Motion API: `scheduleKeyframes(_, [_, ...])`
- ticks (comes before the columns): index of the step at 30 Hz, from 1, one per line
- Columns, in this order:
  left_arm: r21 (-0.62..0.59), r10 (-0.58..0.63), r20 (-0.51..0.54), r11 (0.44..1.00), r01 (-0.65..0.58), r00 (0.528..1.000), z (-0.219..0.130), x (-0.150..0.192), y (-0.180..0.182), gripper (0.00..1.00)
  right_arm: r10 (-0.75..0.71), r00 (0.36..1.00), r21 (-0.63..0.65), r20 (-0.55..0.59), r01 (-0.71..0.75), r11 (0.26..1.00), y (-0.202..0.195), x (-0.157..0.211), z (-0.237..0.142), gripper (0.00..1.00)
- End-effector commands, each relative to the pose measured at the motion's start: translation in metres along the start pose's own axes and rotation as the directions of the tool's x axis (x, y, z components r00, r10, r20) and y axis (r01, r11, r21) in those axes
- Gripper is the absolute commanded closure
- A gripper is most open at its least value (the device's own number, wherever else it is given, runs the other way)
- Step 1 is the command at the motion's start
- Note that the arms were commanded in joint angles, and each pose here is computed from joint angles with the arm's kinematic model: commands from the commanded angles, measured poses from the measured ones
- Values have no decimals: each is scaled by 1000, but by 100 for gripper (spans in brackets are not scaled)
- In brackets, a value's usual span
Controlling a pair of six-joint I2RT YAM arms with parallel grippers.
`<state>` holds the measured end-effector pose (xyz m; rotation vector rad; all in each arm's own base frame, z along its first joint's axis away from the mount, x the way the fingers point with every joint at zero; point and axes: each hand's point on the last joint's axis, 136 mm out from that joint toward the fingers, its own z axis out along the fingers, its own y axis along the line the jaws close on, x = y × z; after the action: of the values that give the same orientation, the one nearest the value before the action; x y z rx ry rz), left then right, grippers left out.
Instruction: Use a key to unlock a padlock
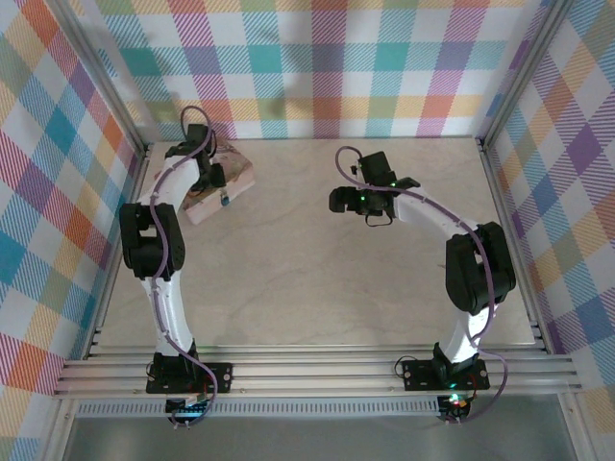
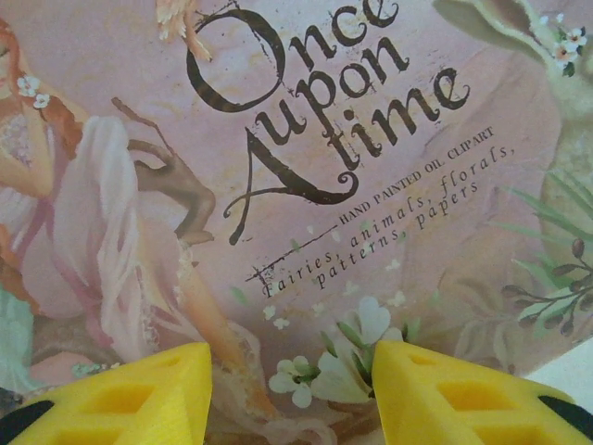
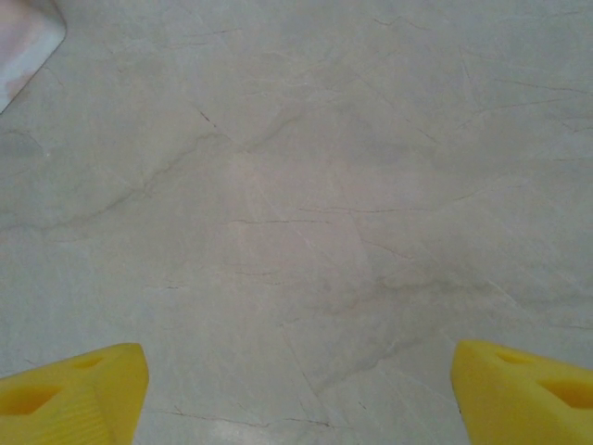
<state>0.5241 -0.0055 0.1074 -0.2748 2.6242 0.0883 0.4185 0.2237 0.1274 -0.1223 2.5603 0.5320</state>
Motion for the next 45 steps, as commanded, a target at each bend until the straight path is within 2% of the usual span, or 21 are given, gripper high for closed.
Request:
scheduleKeyframes(1, [58, 123, -210, 992, -113, 970, 25, 68, -38, 51, 5, 1000, 18, 0, -5, 1000, 0, -1, -6, 15])
scheduleKeyframes(18, [197, 341, -130, 929, -313, 931, 4, 78, -178, 51, -37, 999, 117, 9, 36, 992, -20, 15, -36, 14])
scheduleKeyframes(25, [238, 454, -91, 874, -423, 886, -14, 97, -233, 51, -35, 999, 150, 20, 32, 988, -28, 23, -48, 13])
scheduleKeyframes(27, [250, 486, -72, 854, -456, 871, -21, 104, -247, 51, -17, 999, 199, 42, 9, 980, -37, 23, -55, 14])
scheduleKeyframes(30, [260, 528, -51, 826, -499, 847, -30, 114, -262, 51, 3, 995, 258, 96, -27, 966, -48, 21, -70, 14])
scheduleKeyframes(33, [272, 578, -30, 790, -550, 816, -40, 127, -276, 51, -4, 991, 255, 135, -31, 966, -47, 18, -81, 14])
scheduleKeyframes(39, [265, 665, 28, 715, -647, 747, -58, 148, -294, 51, 25, 992, 254, 121, -55, 966, -47, 23, -83, 13])
scheduleKeyframes(45, [258, 669, 49, 709, -657, 741, -71, 154, -282, 52, 125, 988, 163, 89, -139, 977, -45, 34, -72, 11])
